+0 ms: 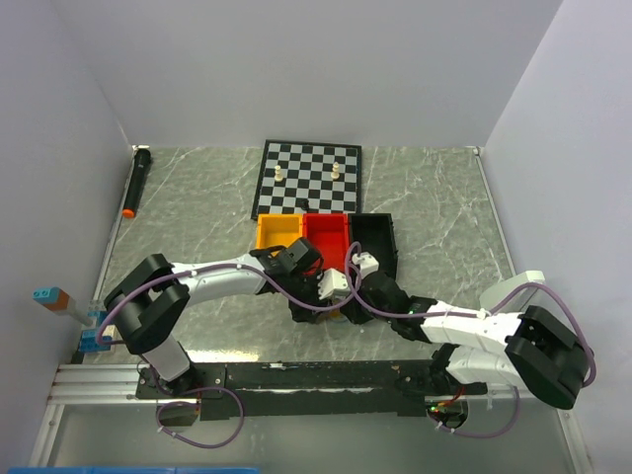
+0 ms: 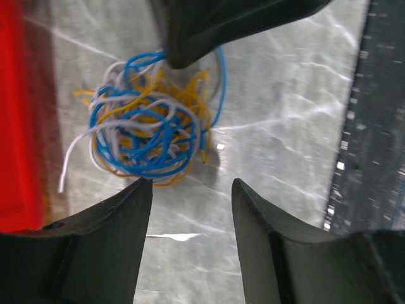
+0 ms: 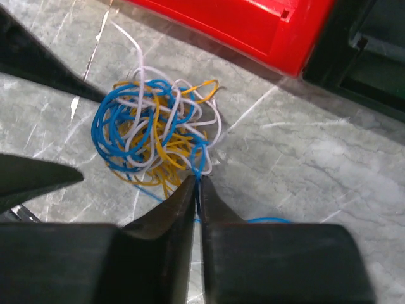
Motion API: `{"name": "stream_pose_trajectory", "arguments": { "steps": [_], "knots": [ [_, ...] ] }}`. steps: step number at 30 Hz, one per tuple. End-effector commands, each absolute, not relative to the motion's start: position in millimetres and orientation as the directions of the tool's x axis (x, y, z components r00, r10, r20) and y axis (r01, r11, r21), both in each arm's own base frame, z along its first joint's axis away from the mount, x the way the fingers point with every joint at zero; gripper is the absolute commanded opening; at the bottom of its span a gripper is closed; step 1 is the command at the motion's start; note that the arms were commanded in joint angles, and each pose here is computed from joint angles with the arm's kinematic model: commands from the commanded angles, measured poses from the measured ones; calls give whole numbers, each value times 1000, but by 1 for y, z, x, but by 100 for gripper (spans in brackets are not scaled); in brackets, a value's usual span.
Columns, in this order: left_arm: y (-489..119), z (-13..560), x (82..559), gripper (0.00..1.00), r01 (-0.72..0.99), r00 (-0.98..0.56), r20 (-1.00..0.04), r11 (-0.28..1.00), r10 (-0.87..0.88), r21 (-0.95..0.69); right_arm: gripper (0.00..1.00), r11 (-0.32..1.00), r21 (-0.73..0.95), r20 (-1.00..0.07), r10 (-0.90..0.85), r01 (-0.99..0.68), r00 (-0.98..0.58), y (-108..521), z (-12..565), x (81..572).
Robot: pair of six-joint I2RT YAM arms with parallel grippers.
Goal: Untangle the cables
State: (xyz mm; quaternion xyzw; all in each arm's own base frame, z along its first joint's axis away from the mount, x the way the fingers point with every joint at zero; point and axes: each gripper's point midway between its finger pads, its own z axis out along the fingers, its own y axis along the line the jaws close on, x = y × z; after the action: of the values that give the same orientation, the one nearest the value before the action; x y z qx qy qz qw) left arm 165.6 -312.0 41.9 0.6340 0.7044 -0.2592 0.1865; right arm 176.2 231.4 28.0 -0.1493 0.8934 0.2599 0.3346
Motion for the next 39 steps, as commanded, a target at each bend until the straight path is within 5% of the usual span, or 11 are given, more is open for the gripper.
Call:
{"name": "stream_pose_trajectory", "arguments": {
  "steps": [1,4,11,15,18,19,26,39],
  "knots": [
    [-327,49,186,60,996,-83,-652,84,753,-30,7,802,395,-699,-54,-449,-713,236,36,177],
    [-328,52,189,63,995,-80,-663,100,744,-8,0,784,418,-694,-50,-459,-718,237,39,171],
    [-331,53,184,66,995,-73,-671,96,738,-2,0,758,452,-679,-49,-469,-732,243,38,166],
    [-337,51,179,41,998,-55,-677,68,734,-8,0,744,471,-664,-55,-474,-746,247,38,163],
    [-338,49,177,5,999,-41,-670,49,741,-8,0,742,477,-656,-57,-471,-753,247,39,162],
    [-336,49,177,1,999,-40,-666,50,745,-4,0,746,477,-655,-53,-466,-754,246,39,162],
    [-311,49,164,1,998,-54,-623,48,781,-27,0,771,477,-660,-3,-421,-752,230,47,162],
    [-239,75,200,1,972,-212,-627,229,750,-55,0,836,440,-683,73,-329,-726,198,60,166]
  ]
}}
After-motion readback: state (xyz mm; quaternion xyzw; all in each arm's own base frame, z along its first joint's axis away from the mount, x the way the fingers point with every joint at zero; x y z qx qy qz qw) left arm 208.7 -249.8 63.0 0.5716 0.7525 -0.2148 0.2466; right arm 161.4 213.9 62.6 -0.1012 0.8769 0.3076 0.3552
